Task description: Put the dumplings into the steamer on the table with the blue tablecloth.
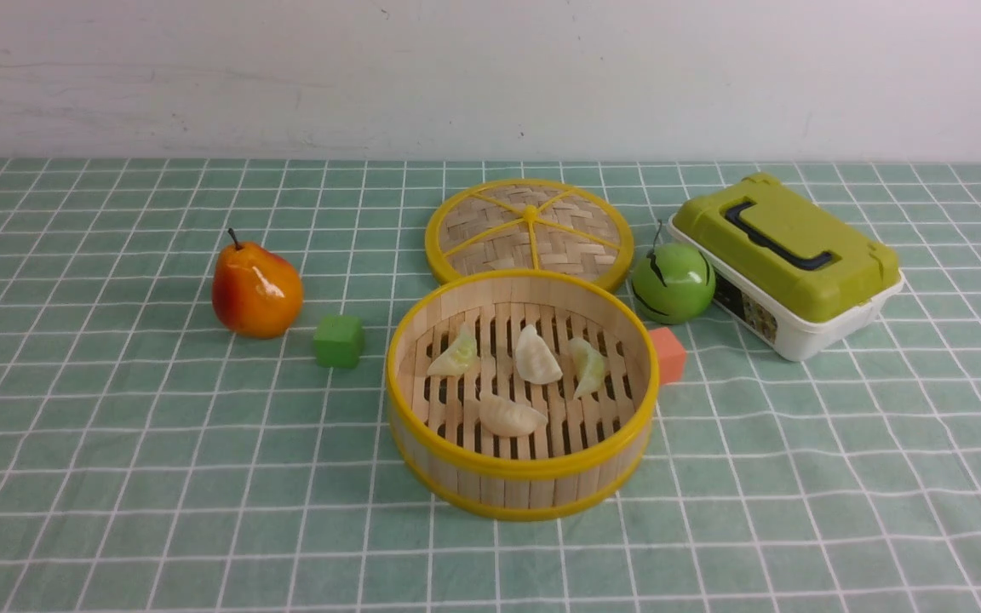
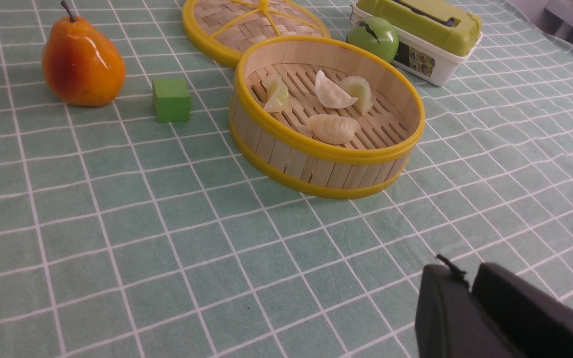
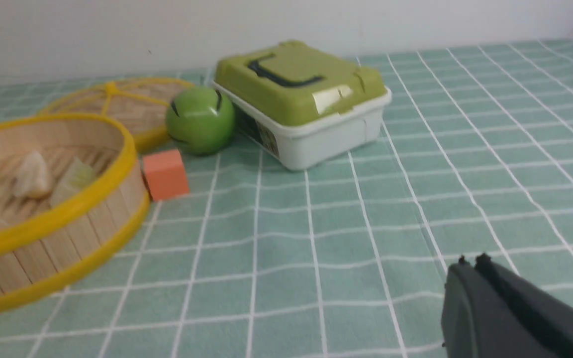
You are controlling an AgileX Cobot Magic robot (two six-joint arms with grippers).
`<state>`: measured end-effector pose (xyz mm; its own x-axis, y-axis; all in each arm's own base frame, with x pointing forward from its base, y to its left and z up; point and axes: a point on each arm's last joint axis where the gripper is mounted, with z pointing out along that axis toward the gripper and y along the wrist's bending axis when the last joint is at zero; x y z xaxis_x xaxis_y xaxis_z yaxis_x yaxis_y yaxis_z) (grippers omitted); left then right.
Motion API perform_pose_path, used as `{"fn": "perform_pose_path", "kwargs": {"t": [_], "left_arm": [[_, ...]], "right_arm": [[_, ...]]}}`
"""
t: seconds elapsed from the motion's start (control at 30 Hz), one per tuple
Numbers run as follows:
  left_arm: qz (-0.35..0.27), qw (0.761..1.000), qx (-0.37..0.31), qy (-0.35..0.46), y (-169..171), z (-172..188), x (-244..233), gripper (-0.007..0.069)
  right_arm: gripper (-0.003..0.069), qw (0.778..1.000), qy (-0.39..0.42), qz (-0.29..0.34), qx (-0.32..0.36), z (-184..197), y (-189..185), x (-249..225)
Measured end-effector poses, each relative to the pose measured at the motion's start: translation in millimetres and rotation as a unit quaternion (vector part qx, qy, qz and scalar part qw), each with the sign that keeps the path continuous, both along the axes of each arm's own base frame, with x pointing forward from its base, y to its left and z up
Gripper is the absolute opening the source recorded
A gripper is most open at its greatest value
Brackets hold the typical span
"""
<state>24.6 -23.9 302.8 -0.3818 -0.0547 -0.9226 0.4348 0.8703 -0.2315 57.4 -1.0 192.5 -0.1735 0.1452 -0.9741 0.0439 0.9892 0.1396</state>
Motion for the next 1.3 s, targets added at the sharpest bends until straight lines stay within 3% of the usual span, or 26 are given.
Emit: {"fn": "perform_pose_path", "kwargs": {"t": [0.43, 1.3], "left_arm": [[0.000, 1.000, 0.000, 0.000, 0, 0, 0, 0.0084], [0.000, 1.000, 0.001, 0.001, 0, 0, 0, 0.0107]], "right_arm": [[-0.0020, 0.998, 0.058, 0.008, -0.010, -19, 0, -5], [-0.0011, 0.998, 0.060, 0.020, -0.014, -19, 1, -5]]}}
